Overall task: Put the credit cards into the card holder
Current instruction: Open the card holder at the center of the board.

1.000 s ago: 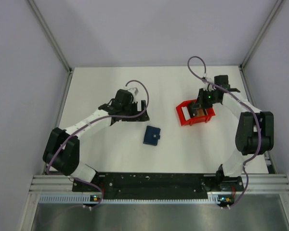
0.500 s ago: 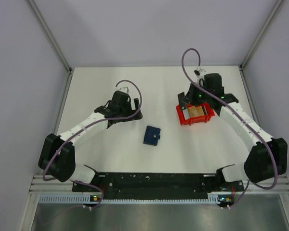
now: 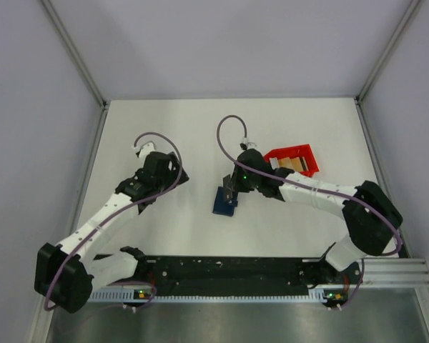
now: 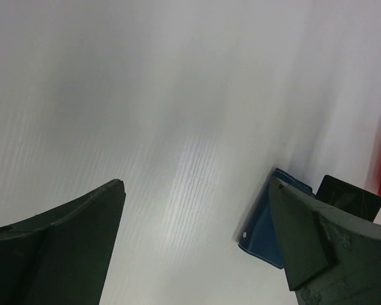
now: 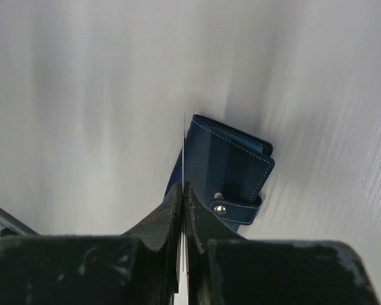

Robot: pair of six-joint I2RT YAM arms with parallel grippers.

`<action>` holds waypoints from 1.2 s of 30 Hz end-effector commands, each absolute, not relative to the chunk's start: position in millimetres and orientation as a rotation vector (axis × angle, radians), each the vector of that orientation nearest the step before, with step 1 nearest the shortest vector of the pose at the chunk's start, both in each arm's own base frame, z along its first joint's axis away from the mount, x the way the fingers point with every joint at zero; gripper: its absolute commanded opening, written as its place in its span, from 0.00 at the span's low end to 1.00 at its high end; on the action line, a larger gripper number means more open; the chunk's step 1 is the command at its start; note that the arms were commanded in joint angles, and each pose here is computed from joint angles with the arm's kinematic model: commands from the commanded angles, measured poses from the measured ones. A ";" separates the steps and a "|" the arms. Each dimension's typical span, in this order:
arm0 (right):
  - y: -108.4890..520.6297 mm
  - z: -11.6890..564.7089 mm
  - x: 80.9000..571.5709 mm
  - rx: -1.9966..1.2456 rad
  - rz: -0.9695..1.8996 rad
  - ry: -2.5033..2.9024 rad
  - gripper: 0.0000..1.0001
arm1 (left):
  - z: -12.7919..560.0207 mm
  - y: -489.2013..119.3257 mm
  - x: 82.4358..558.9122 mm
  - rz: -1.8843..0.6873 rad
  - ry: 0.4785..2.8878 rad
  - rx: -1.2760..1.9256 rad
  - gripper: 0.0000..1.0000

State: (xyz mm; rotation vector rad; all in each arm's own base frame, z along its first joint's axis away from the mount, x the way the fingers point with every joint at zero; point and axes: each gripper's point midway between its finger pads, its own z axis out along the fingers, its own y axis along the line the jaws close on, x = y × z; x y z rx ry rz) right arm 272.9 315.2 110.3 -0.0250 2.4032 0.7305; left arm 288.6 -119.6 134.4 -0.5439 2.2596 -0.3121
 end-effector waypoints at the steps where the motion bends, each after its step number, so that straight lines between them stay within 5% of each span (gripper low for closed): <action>1: 330.4 117.7 292.6 0.057 0.728 2.331 0.00 | 138.0 -112.7 285.6 -0.312 2.216 -0.574 0.98; 27: 277.1 99.0 270.0 -0.004 0.397 2.386 0.00 | 117.1 -145.8 284.5 -0.458 2.297 -0.350 0.97; 30: 275.5 94.2 266.0 -0.016 0.398 2.401 0.00 | 113.0 -155.1 284.7 -0.507 2.304 -0.303 0.93; 36: 275.8 77.4 256.6 0.024 0.438 2.432 0.00 | 101.2 -177.7 279.4 -0.624 2.340 -0.212 0.64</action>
